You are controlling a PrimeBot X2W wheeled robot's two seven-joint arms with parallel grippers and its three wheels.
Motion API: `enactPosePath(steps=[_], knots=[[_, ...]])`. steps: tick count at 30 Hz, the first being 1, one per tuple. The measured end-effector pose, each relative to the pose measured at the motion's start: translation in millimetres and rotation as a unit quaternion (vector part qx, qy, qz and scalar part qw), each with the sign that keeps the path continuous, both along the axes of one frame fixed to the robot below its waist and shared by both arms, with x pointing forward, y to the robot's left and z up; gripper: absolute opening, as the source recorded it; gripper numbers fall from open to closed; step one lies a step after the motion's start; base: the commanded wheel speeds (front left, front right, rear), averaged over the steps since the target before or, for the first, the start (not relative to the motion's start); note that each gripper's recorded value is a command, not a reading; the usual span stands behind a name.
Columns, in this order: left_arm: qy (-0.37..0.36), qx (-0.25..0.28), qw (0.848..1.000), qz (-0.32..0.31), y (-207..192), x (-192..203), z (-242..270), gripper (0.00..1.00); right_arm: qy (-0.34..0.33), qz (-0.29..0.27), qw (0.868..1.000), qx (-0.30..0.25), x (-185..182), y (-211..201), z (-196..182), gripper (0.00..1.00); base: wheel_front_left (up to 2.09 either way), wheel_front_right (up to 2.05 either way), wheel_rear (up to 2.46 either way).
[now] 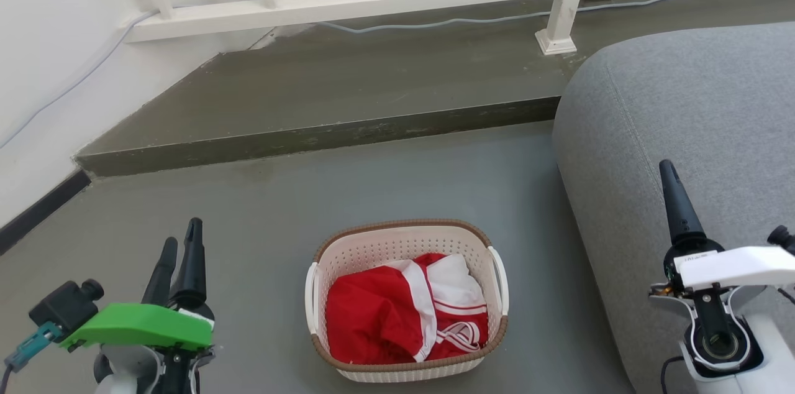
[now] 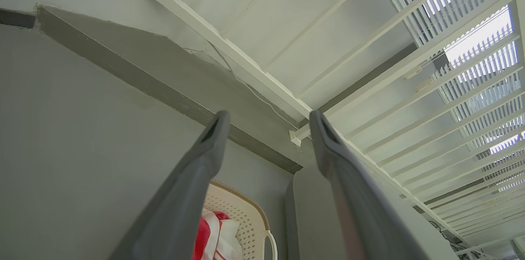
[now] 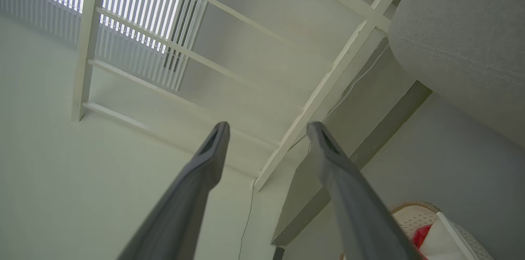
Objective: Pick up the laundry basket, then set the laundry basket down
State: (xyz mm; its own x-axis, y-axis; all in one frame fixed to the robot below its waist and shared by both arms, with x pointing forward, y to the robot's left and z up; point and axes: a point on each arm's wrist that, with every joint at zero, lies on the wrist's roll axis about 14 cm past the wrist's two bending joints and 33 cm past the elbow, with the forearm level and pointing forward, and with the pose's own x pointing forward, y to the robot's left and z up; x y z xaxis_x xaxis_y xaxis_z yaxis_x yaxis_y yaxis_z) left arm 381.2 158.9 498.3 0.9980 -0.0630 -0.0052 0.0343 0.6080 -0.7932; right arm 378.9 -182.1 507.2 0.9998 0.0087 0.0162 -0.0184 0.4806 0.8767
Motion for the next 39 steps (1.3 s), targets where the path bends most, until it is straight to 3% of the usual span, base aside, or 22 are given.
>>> enactPosePath(steps=[10, 22, 39], knots=[[-0.018, 0.096, 0.995, -0.021, -13.6, -0.1, 3.4, 1.00, -0.026, -0.008, 0.995, -0.094, 2.9, -5.1, 12.6, 1.00, 0.00, 0.00, 0.00], [-0.040, 0.204, 0.978, -0.028, -21.4, 1.2, 8.9, 1.00, -0.053, 0.000, 0.973, -0.226, 5.6, 1.9, 23.3, 1.00, 0.00, 0.00, 0.00], [-0.083, 0.296, 0.951, -0.032, -34.0, 4.8, 21.7, 1.00, -0.070, 0.011, 0.945, -0.321, 4.0, 19.2, 23.0, 1.00, 0.00, 0.00, 0.00]])
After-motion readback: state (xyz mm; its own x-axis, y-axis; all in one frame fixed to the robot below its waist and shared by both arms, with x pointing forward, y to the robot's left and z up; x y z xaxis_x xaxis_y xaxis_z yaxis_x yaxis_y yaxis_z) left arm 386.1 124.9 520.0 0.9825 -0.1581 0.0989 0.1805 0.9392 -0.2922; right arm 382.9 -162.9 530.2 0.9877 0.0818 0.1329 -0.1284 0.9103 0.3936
